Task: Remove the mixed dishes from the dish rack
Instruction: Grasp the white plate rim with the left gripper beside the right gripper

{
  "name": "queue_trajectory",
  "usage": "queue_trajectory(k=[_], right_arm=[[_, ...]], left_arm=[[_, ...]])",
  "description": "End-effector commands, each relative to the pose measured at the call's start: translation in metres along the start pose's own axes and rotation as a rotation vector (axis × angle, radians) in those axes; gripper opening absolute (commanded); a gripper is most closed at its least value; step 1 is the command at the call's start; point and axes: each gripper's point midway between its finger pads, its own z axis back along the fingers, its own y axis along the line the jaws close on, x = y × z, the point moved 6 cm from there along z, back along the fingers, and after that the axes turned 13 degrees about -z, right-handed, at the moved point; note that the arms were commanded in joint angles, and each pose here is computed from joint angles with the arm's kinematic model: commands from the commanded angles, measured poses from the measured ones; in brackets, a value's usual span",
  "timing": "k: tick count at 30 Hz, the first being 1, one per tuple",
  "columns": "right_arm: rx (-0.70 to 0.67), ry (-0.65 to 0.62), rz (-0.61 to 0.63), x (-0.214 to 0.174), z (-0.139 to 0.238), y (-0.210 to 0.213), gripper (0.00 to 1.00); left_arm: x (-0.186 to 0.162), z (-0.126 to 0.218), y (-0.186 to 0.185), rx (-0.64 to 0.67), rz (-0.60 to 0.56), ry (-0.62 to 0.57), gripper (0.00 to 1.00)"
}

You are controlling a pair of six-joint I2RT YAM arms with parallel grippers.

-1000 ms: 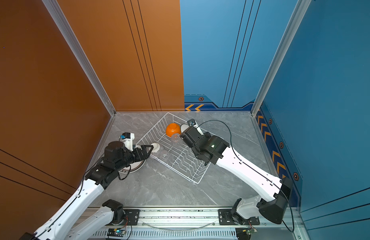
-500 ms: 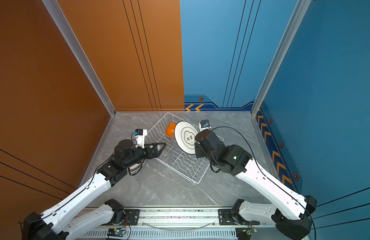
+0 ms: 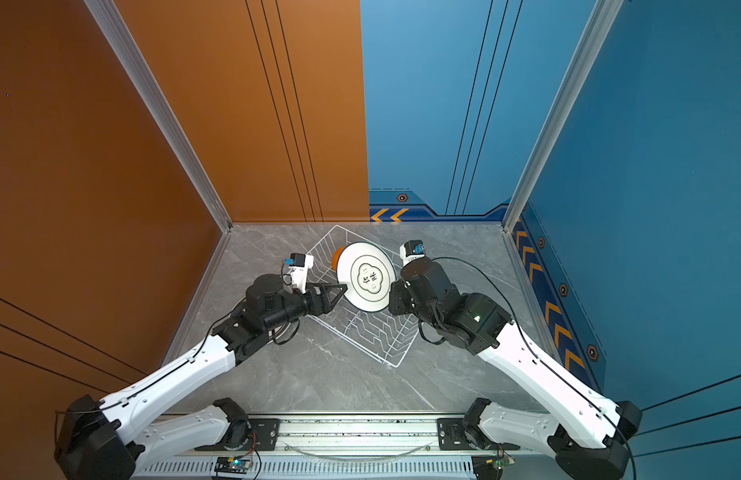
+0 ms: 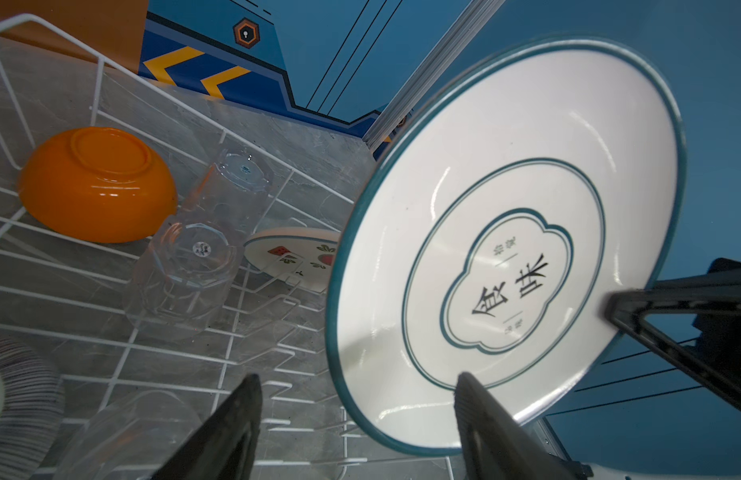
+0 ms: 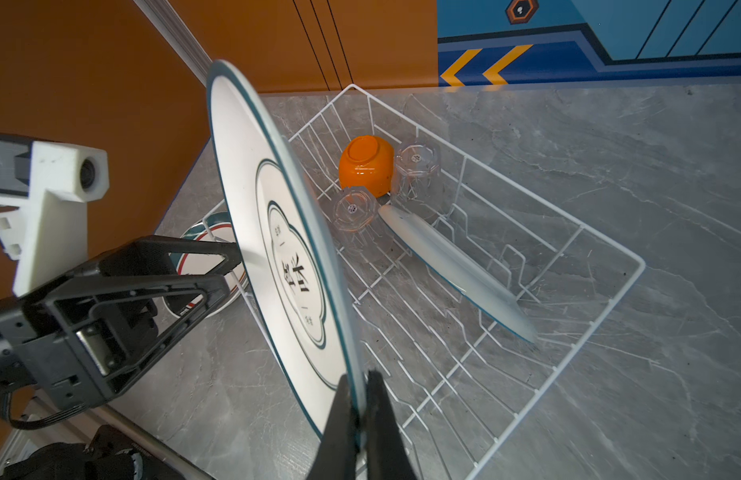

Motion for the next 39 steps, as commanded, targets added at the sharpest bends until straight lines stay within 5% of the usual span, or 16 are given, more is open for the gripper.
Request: queue_trajectory(k=[1, 20, 31, 39], right_arm=[[0.109, -0.022, -0.069, 0.009, 0.006, 0.010, 0.00], [0.149, 0.043, -0.127, 0.003, -0.016, 0.008, 0.00], [0.140, 0.072, -0.153, 0.002, -0.029, 0.004, 0.00], [0.153, 0.077, -0.177, 0.000, -0.035, 0.004, 0.04]], left_arm=[[0.012, 0.000, -0.011, -0.038, -0.033, -0.036, 0.71], [0.020, -0.009, -0.013, -0.063, -0.042, -0.056, 0.44], [0.020, -0.016, -0.012, -0.065, -0.028, -0.040, 0.40], [0.021, -0.016, -0.009, -0.048, -0.029, -0.047, 0.10]])
